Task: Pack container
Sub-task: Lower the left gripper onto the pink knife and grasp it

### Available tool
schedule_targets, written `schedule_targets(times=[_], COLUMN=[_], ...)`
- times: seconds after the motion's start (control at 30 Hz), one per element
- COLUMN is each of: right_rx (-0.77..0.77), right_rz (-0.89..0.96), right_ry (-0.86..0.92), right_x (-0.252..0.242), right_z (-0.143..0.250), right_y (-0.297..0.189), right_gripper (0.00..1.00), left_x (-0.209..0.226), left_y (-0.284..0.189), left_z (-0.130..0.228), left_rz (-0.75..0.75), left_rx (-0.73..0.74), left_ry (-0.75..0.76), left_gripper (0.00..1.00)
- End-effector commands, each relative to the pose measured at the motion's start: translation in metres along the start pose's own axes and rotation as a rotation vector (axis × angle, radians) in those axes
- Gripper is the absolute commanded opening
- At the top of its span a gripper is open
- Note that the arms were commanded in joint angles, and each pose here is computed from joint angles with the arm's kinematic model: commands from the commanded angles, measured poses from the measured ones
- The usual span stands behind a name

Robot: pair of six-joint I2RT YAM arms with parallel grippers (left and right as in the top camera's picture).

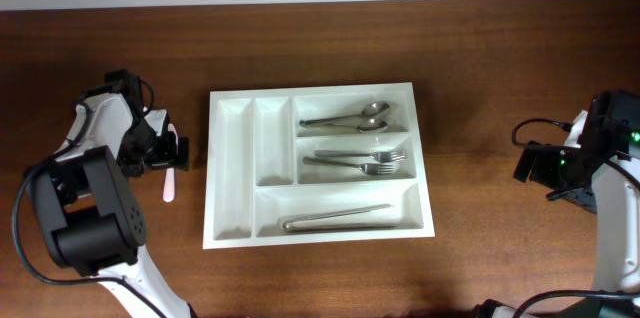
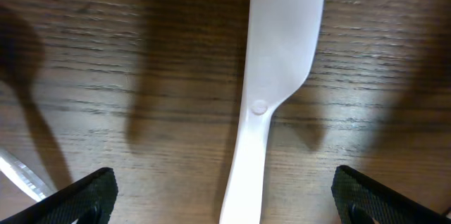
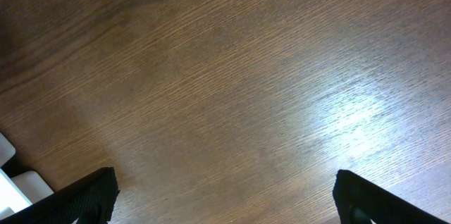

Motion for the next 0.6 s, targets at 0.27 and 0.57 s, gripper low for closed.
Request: schedule_targets(times=[0.27, 0.57], right_rx=[-0.002, -0.002], right_rz=[0.017, 0.017], right_ry=[0.001, 0.001], right_x=[-0.0039, -0.0039], right_z=[-0.0014, -0.0014], right_y=[0.0009, 0.0009], right_gripper=[0.99, 0.99], left_x=[-0.0058, -0.0056], left_y=[0.0255, 0.0256], left_z=[0.0038, -0.0002], left_rz=[0.04, 0.027], left_rx=[0.062, 0.048], left_ry=[0.018, 0.024], left_gripper=[0.99, 0.82])
Point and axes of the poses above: each gripper's point midway between its finger pads, its own y axis out along the fingers, its own x axis along the line the jaws close on, z = x × y, the point moved 1 cm from there along -y, back along the fingers, and after that the axes turned 5 degrees about y, right-handed, at the moved point
